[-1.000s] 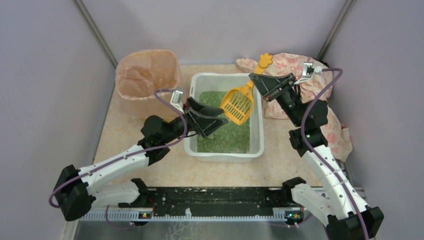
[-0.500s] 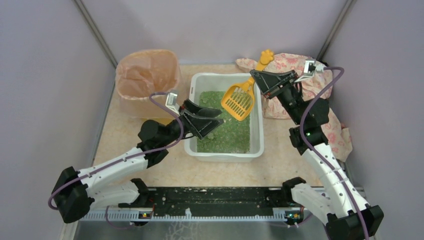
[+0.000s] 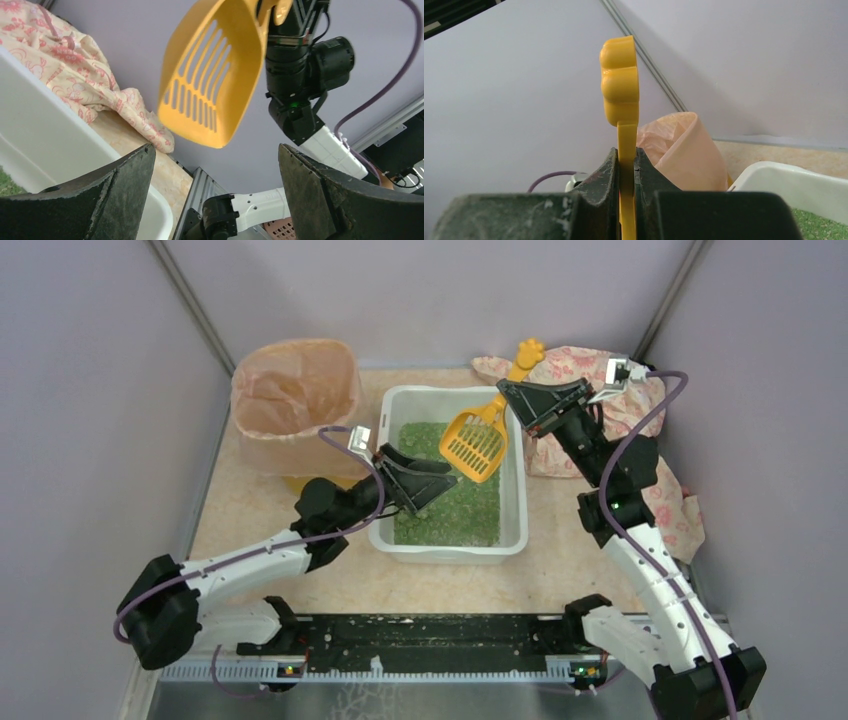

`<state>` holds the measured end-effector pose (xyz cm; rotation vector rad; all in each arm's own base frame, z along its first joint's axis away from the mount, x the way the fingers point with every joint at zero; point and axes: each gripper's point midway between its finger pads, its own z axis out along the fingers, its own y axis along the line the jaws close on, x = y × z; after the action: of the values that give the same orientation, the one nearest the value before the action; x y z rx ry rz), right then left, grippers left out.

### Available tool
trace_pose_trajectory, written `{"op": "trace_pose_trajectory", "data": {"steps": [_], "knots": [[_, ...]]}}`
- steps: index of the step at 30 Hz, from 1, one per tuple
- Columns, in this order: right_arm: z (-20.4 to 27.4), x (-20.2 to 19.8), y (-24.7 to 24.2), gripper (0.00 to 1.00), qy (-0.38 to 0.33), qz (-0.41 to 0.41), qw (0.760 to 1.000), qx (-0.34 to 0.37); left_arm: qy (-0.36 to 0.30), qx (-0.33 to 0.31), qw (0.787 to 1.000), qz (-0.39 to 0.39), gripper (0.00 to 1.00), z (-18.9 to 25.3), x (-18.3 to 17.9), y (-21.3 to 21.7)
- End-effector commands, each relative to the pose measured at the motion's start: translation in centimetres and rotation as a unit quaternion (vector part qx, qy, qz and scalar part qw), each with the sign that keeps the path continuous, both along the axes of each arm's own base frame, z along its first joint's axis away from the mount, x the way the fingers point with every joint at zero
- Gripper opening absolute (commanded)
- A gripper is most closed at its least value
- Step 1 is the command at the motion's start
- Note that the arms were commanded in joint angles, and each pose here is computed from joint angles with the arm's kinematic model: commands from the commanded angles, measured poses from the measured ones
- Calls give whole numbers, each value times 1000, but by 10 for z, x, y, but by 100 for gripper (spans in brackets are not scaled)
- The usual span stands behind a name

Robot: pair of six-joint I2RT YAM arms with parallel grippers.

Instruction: Clean the litter box

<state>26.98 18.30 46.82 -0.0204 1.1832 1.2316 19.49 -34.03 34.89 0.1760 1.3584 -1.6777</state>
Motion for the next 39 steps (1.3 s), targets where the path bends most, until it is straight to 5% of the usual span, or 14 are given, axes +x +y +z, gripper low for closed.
{"op": "trace_pose_trajectory", "data": {"steps": [1, 13, 18, 28, 33, 37, 39], "knots": [[43, -23, -5, 0, -69, 12, 997, 24, -14, -15, 1000, 5, 97, 7, 8, -6], [29, -19, -1, 0, -53, 22, 998, 18, -40, -68, 997, -15, 94, 38, 13, -19], [28, -21, -1, 0, -52, 27, 998, 21, -35, -71, 996, -28, 78, 40, 15, -27], [18, -17, 2, 0, -44, 35, 998, 27, -3, -91, 992, -83, 64, 24, 7, -41], [16, -19, 3, 0, -42, 42, 998, 29, -11, -98, 993, -71, 43, 24, 8, -37], [13, -19, 3, 0, -42, 38, 998, 20, -15, -86, 994, -61, 2, 26, 9, -35], [13, -19, 3, 0, -43, 38, 998, 17, -19, -79, 995, -60, 0, 26, 7, -35]]}}
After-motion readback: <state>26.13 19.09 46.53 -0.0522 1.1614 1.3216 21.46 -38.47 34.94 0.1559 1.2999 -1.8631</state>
